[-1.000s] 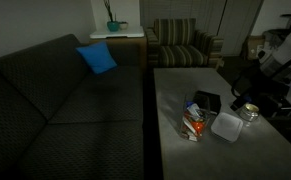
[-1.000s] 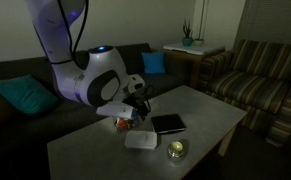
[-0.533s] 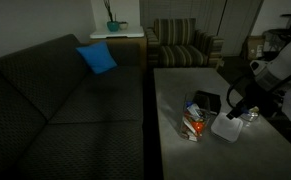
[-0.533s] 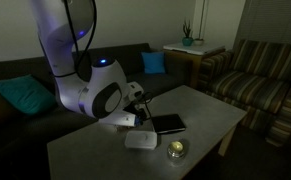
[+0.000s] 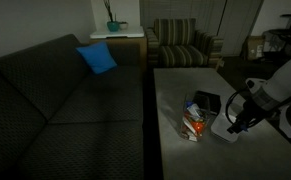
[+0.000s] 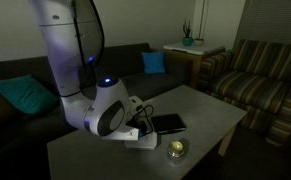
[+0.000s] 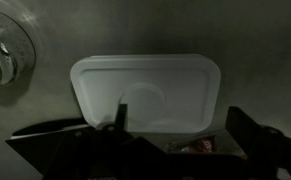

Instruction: Place the lid on the clear container and push the button

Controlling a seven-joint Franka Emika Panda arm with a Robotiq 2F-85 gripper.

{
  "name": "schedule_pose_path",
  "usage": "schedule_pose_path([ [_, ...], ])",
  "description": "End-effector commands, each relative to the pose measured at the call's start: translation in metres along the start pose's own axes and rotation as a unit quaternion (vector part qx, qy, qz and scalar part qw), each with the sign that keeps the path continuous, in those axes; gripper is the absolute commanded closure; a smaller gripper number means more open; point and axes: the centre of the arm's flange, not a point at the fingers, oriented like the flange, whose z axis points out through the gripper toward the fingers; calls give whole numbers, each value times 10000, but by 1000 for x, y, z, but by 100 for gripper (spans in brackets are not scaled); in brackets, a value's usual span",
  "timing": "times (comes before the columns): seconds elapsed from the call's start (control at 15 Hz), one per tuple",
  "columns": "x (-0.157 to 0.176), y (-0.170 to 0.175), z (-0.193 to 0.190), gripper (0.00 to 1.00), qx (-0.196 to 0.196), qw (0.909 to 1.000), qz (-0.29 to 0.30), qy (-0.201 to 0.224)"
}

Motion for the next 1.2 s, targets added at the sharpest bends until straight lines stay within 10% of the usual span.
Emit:
schedule_pose_path([
  [0.0,0,10,32,0,-42,10000,-39,59],
  [1.13,44,36,64,0,63,9980,182,-602],
])
